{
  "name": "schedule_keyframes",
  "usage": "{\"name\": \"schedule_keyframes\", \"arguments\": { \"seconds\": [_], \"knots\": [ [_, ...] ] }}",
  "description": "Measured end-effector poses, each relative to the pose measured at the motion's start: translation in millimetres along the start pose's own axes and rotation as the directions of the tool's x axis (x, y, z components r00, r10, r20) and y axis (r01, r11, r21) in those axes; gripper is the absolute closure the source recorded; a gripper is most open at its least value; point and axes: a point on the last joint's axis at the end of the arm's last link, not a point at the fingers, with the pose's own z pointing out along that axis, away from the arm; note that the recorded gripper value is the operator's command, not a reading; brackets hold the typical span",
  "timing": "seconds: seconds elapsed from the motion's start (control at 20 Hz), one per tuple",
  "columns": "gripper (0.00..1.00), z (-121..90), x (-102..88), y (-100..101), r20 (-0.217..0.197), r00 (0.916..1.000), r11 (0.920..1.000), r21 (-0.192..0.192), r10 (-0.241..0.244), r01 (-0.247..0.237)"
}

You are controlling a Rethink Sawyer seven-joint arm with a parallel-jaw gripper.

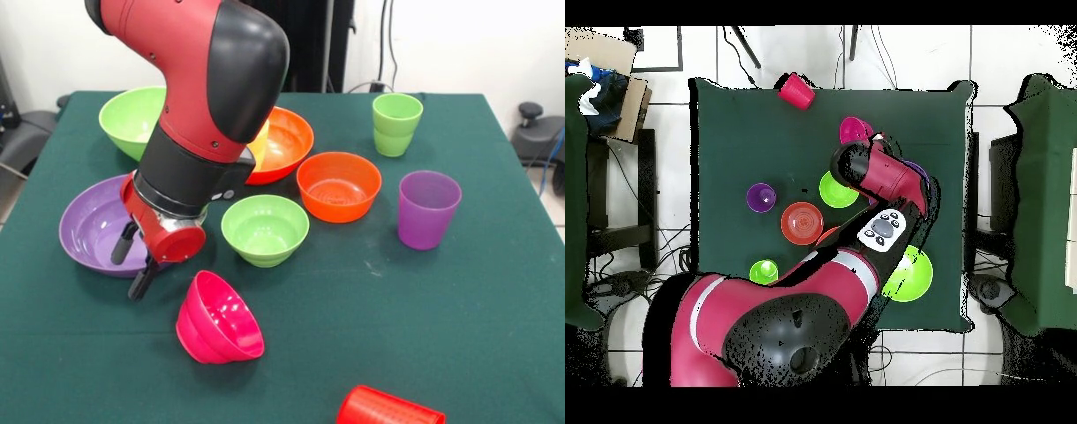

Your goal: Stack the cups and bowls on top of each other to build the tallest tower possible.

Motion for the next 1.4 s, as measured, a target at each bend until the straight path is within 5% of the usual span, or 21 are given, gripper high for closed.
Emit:
{"name": "schedule_keyframes", "arguments": {
  "seconds": [0.55, 0.6, 1.4],
  "knots": [
    [0.00, 1.1, 1.1, -0.6, -0.001, 1.0000, 1.0000, 0.002, -0.001, 0.001],
    [1.00, 1.2, 1.3, -0.6, -0.001, 1.0000, 1.0000, 0.002, -0.002, 0.002],
    [1.00, 1.2, 1.3, -0.6, -0.001, 1.0000, 1.0000, 0.002, -0.002, 0.002]
  ]
}}
